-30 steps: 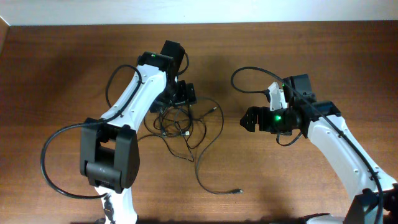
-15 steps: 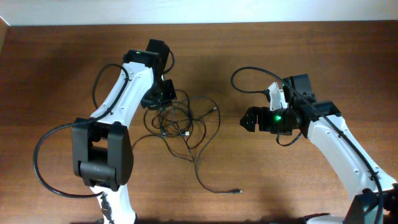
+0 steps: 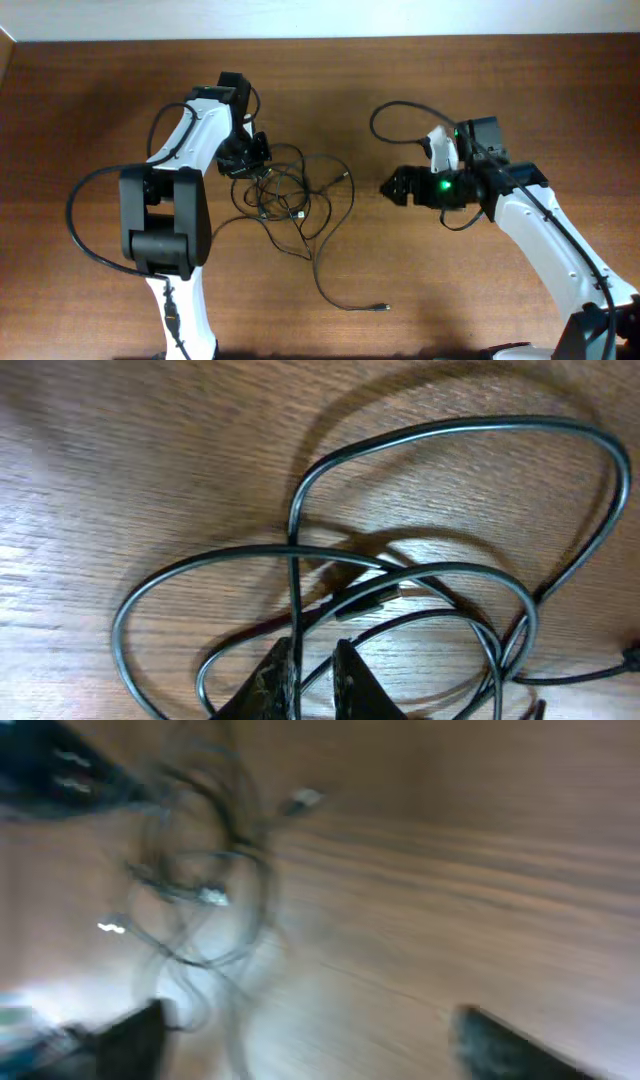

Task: Untangle cables
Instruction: 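Reach the right gripper left into the cable pile and grasp a strand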

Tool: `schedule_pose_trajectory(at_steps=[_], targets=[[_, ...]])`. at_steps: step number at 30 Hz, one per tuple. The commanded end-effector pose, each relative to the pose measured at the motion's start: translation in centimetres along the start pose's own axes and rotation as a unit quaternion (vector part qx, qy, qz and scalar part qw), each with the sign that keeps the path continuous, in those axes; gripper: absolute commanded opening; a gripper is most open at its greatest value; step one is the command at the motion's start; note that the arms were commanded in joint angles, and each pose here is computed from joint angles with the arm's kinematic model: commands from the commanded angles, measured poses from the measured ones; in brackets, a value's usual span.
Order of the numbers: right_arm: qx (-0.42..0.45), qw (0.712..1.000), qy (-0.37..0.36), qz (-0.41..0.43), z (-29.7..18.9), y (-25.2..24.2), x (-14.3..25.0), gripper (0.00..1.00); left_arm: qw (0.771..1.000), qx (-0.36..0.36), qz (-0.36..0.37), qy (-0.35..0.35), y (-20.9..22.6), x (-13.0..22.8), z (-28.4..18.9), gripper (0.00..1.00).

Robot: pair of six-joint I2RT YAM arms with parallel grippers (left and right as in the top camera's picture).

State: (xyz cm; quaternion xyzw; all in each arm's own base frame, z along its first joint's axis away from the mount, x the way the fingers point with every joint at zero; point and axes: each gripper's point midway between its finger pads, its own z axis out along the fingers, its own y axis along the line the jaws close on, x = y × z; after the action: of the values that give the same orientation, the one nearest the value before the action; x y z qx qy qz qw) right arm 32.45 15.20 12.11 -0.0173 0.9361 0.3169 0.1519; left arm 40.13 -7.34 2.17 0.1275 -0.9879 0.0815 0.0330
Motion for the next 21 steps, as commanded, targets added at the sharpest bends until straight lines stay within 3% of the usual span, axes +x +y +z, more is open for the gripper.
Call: schedule_pose_trajectory(at_steps=[1, 7, 12, 18, 21], targets=[[-0.100, 0.995, 0.017, 0.023, 0.5, 4.8, 0.3, 0.74, 0.999, 0.025, 0.013, 0.015, -0.7, -0.1, 1.0, 0.16], [-0.016, 0.997, -0.073, 0.015, 4.2, 8.1, -1.6, 0.74, 1.000, 0.013, 0.018, -0.005, -0.3, -1.1, 1.1, 0.17], [-0.031, 0.993, -0.108, -0.024, 6.4, 10.8, -2.2, 0.74, 1.000, -0.006, 0.019, -0.001, 0.5, -0.7, 1.6, 0.13], [-0.007, 0.997, -0.078, -0.016, 8.1, 9.6, -0.8, 0.79, 1.000, -0.002, 0.022, -0.015, 0.5, -1.1, 2.7, 0.12], [-0.011, 0.996, -0.082, -0.019, 8.1, 9.9, -1.0, 0.75, 1.000, 0.004, 0.011, -0.019, 0.3, -1.3, 2.9, 0.08]])
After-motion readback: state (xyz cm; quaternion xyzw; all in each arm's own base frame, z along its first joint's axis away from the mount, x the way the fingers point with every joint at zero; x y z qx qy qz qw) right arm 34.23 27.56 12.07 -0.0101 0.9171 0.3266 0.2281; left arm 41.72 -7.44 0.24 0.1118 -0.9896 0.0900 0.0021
